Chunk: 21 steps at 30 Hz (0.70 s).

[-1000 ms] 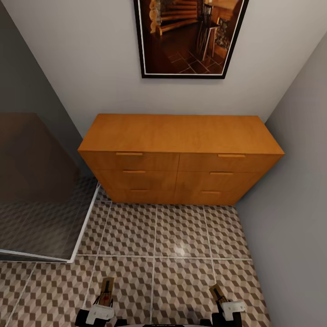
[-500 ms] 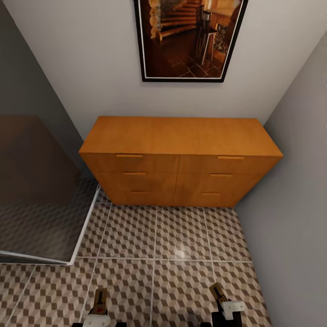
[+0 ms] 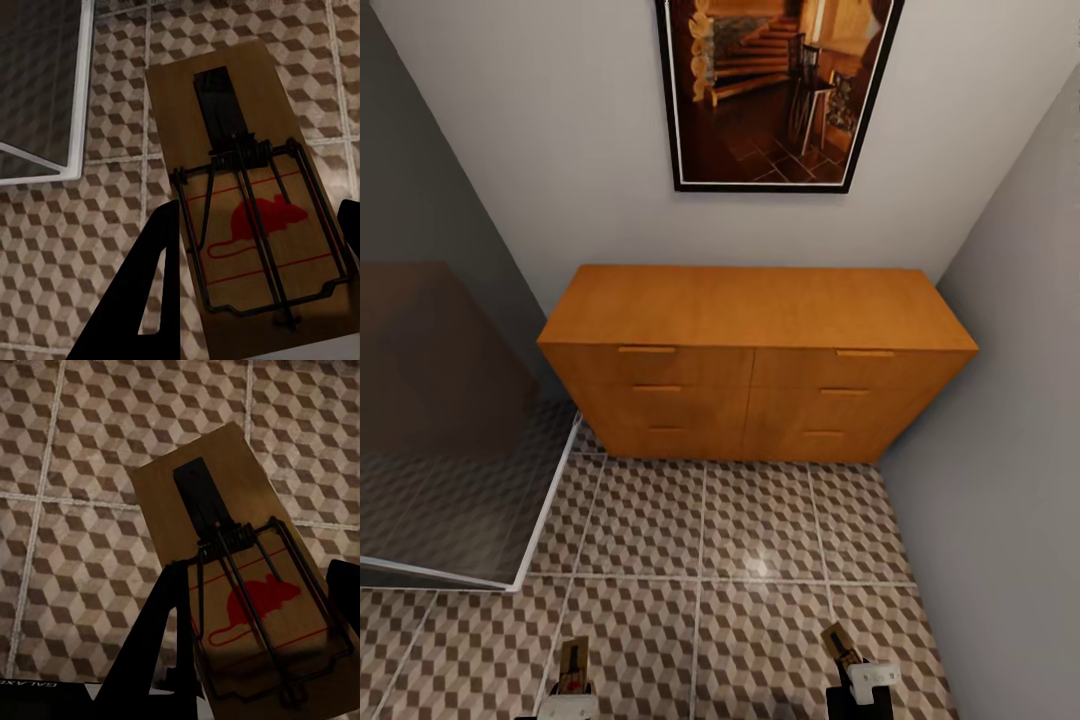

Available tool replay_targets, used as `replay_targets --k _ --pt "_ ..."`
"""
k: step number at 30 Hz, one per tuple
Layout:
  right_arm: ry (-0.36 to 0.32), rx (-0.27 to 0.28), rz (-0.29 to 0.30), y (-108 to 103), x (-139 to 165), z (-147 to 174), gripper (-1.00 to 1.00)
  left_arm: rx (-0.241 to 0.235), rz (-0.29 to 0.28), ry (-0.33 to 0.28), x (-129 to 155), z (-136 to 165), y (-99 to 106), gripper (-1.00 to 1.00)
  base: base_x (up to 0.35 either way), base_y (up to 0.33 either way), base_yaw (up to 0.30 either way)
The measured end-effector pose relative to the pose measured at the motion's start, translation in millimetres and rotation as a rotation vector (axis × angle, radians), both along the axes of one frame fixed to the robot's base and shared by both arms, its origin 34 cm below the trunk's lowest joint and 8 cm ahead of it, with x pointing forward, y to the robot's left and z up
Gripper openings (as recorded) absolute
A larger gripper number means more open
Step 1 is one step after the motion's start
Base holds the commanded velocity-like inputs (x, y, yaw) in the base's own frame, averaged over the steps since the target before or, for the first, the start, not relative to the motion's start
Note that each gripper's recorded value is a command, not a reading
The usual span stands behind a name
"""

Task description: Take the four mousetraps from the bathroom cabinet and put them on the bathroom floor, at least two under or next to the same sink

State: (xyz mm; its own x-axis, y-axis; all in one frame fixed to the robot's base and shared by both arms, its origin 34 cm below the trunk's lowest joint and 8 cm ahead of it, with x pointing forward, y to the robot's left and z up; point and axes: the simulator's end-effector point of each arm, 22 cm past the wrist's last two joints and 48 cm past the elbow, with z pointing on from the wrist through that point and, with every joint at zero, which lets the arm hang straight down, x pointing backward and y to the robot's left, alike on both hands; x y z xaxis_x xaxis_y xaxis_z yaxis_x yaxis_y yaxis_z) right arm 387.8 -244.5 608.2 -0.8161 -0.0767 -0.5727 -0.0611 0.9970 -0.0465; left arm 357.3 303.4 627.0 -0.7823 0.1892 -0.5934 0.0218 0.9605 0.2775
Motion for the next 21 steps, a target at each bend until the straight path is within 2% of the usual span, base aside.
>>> replay_targets --k 21 --pt "-0.034 0.003 0.005 1 13 10 -1.00 0.002 0.002 -0.029 11 8 1 -1.00 0.000 0.000 0.000"
